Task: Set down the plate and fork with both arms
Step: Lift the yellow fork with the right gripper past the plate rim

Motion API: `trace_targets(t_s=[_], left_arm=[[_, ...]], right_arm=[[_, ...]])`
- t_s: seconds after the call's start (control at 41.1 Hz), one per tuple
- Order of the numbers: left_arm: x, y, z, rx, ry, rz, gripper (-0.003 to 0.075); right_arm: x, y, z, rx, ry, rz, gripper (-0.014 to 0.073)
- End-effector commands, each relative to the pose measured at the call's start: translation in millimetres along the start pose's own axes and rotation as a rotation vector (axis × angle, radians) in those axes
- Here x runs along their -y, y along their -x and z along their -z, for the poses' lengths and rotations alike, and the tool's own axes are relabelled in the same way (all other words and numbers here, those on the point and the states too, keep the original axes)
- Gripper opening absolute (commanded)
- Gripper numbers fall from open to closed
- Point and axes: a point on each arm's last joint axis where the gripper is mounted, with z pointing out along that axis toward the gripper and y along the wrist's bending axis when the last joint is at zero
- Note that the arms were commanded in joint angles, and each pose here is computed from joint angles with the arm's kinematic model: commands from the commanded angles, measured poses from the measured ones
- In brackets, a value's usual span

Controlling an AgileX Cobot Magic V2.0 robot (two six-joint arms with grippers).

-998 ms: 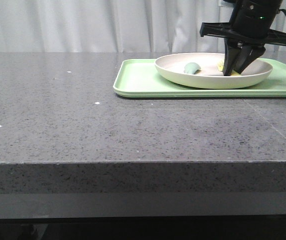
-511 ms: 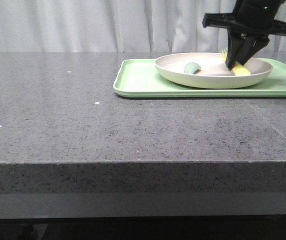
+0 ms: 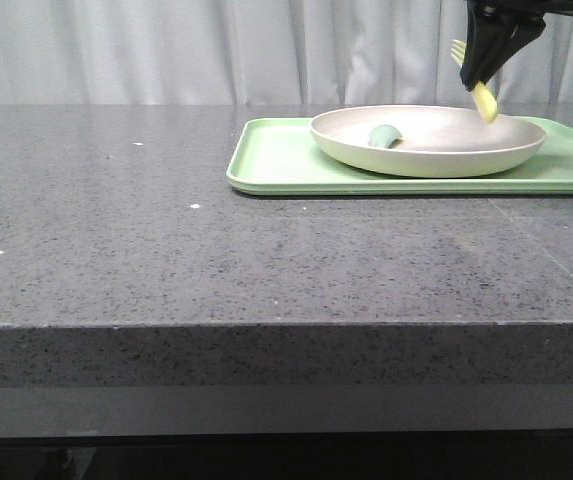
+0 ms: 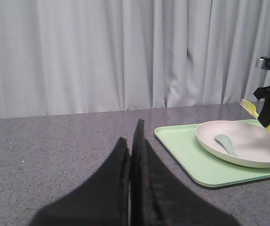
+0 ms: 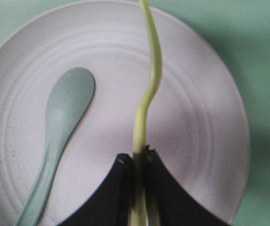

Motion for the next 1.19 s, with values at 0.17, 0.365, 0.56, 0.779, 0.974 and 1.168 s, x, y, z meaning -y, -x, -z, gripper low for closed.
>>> trace_targets(t_s=[0.17,0.365,0.56,0.779,0.974,1.168], left_arm=[[0.9,15.1,0.9,0.098,-0.01,0.018,-0.0018],[0.9,15.1,0.9,0.098,-0.01,0.018,-0.0018],[0.9,15.1,0.9,0.098,-0.01,0.018,-0.0018],[0.9,15.1,0.9,0.098,-0.01,0.018,-0.0018],[0.9,15.1,0.9,0.098,-0.01,0.018,-0.0018],[0.9,15.1,0.9,0.098,-0.01,0.018,-0.0018]], right_arm=[[12.4,14.7,46.0,0.127,-0.008,-0.007,-0.0065],[43.6,18.5,51.7,0.11,-0.063,0.003,-0.0065],[72.8,21.2,50.6,0.087,-0.112,0.028,-0.0065],[95.8,19.4,19.8,-0.001,-0.144,0.026,-0.0065],[100.3,16.8,-2.6,-0.051,-0.147,0.038,-0.006],[100.7,16.6,-4.9,-0.057,-0.147,0.039,0.0116]])
